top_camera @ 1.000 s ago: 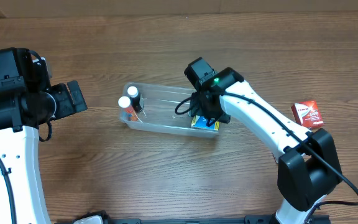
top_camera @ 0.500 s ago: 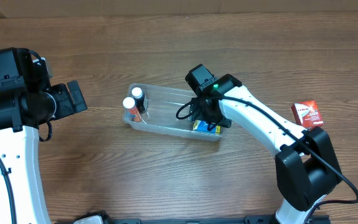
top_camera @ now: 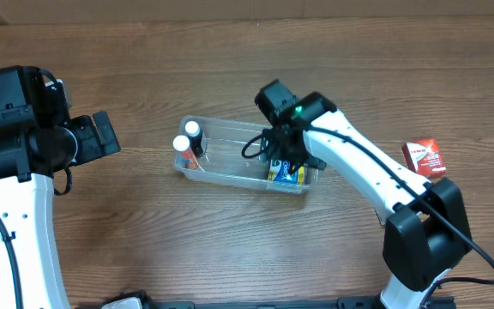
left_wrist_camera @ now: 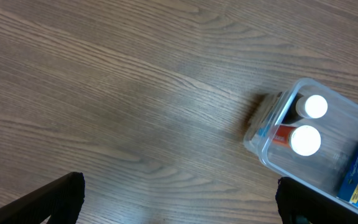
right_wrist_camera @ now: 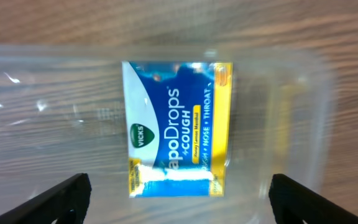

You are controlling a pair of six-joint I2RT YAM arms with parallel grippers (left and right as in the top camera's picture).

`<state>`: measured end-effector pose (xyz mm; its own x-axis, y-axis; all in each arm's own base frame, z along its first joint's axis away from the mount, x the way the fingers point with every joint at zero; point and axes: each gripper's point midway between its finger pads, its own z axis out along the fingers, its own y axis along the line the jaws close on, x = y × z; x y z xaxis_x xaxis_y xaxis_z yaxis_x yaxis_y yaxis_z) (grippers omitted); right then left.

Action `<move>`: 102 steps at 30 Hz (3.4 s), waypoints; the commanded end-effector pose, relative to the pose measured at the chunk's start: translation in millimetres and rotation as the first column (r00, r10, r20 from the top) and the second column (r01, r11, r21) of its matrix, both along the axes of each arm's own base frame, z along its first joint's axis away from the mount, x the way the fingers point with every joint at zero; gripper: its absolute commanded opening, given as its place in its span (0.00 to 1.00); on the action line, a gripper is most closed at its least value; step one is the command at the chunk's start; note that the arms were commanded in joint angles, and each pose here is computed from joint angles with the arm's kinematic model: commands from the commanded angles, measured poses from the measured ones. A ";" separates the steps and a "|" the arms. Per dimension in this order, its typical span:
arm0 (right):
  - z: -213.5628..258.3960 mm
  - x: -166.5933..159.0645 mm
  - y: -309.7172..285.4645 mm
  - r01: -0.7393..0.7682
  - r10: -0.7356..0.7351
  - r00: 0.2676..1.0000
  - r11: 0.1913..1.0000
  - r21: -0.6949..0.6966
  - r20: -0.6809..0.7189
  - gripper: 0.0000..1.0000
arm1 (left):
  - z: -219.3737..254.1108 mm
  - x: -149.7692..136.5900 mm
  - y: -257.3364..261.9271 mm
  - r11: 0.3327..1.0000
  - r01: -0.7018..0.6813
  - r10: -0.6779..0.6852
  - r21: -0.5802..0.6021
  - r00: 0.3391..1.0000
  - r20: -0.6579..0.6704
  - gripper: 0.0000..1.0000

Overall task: Pack container
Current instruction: 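Release the blue box and lift the right gripper away, then lower the right gripper and grasp the white Beiersdorf packet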

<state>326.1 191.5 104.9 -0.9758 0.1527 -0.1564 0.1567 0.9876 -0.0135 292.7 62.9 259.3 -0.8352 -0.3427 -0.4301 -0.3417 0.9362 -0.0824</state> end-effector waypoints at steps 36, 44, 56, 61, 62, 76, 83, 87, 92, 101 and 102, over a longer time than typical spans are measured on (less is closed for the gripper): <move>71.0 -45.2 -216.9 -0.226 0.235 0.961 0.971 -0.075 0.148 1.00 | -0.8 -0.4 -0.3 1.000 -0.002 0.002 -0.003 1.000 -0.004 1.00; 7.7 -50.2 -214.9 -0.423 0.421 0.901 0.906 0.003 -0.101 1.00 | -0.7 -0.2 -0.2 1.000 -0.003 0.003 -0.003 1.000 -0.003 1.00; -60.9 -66.3 -224.7 -0.369 0.361 0.923 0.928 -0.042 -0.131 1.00 | -0.1 1.0 0.0 1.000 -0.003 0.003 -0.001 1.000 0.002 1.00; -71.0 -69.2 -231.2 -0.338 0.328 0.935 0.939 -0.060 -0.132 1.00 | -0.7 -0.3 -0.3 1.000 -0.003 0.003 -0.003 1.000 -0.004 1.00; -73.9 -70.7 -230.7 -0.339 0.329 0.934 0.939 -0.054 -0.139 1.00 | -0.8 -0.4 -0.3 1.000 -0.003 0.003 -0.003 1.000 -0.004 1.00; -102.2 -84.4 -221.1 -0.341 0.338 0.929 0.940 0.004 -0.152 1.00 | -1.0 -1.0 -0.5 1.000 -0.002 0.002 -0.004 1.000 -0.007 1.00; -104.1 -83.4 -216.9 -0.338 0.338 0.931 0.941 0.023 -0.134 1.00 | -1.1 -1.1 -0.5 1.000 -0.002 0.002 -0.004 1.000 -0.007 1.00; -103.5 -78.7 -202.6 -0.342 0.350 0.933 0.935 0.095 -0.085 1.00 | -1.2 -1.4 -0.6 1.000 -0.002 0.002 -0.004 1.000 -0.009 1.00; -103.3 -79.7 -200.4 -0.342 0.351 0.932 0.934 0.108 -0.085 1.00 | -1.2 -1.4 -0.6 1.000 -0.002 0.002 -0.004 1.000 -0.009 1.00; -103.5 -81.6 -201.5 -0.341 0.351 0.932 0.934 0.104 -0.094 0.80 | -1.3 -1.4 -0.6 1.000 -0.003 0.003 -0.005 1.000 -0.009 1.00; -103.5 -81.6 -201.5 -0.341 0.350 0.932 0.934 0.104 -0.094 0.69 | -1.3 -1.5 -0.7 1.000 -0.002 0.002 -0.005 1.000 -0.009 1.00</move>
<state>245.9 -11.9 2.5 -0.9794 -0.1959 -0.0480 -0.1985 0.9784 0.0579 291.0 62.6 258.4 -0.8384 -0.3434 -0.4233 -0.3425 0.9360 -0.0811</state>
